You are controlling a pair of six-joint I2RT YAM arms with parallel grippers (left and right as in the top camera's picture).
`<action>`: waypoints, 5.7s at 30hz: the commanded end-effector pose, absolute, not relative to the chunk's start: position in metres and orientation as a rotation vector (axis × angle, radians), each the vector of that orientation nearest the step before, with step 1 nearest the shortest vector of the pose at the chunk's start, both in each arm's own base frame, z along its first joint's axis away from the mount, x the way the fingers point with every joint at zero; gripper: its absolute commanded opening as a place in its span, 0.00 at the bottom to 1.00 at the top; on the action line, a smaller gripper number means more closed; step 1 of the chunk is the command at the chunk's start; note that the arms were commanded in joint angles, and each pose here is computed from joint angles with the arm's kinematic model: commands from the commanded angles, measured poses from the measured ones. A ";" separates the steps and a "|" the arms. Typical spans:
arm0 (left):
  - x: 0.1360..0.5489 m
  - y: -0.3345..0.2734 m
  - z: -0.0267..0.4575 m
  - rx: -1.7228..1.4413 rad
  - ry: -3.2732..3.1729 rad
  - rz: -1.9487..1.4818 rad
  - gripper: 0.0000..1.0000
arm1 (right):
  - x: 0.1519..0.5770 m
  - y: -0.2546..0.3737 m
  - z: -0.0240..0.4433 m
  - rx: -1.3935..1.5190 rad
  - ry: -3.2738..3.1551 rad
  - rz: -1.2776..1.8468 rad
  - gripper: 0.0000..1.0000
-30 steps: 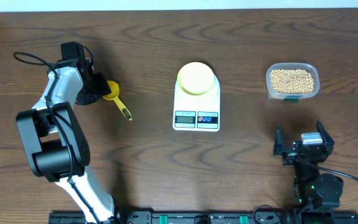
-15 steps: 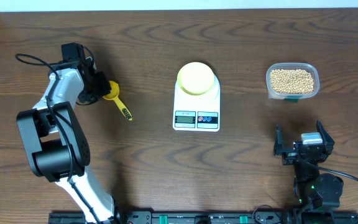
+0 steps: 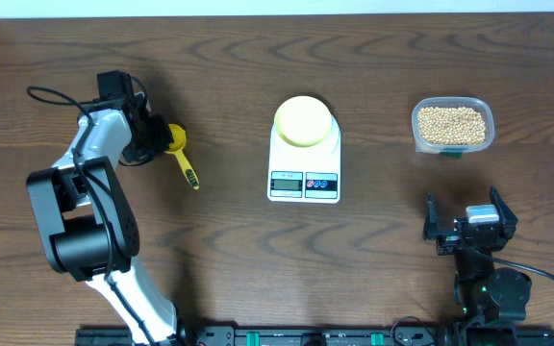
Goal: Scoop item into bowl and weigh 50g on scale
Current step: 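Lower the left gripper and grasp the yellow scoop's cup rim, then lift the scoop with the left gripper toward the right gripper above the scale, then grasp the scoop cup with the right gripper, then open the left gripper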
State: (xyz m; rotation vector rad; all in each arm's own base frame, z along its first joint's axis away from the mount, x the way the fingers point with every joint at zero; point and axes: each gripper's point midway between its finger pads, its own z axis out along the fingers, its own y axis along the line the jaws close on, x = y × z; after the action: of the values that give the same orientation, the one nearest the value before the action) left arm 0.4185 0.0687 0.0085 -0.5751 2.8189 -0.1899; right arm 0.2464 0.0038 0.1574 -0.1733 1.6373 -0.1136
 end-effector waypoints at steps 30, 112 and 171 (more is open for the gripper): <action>0.442 0.017 0.158 -0.939 2.378 -0.786 0.07 | 0.244 0.031 0.175 -0.261 1.551 0.034 0.99; 0.436 -0.240 0.223 -1.043 2.310 -1.496 0.08 | 0.418 0.224 0.267 -0.275 1.913 1.051 0.24; 0.441 -0.239 0.221 -0.991 2.288 -1.421 0.49 | 0.414 0.226 0.261 -0.286 1.943 1.064 0.01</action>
State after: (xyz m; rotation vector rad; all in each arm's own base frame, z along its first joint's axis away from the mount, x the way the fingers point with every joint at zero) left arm 0.4379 -0.2424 0.2117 -1.0429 2.3191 -1.4522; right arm 0.4072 0.2321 0.2543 -0.2885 1.9615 1.0818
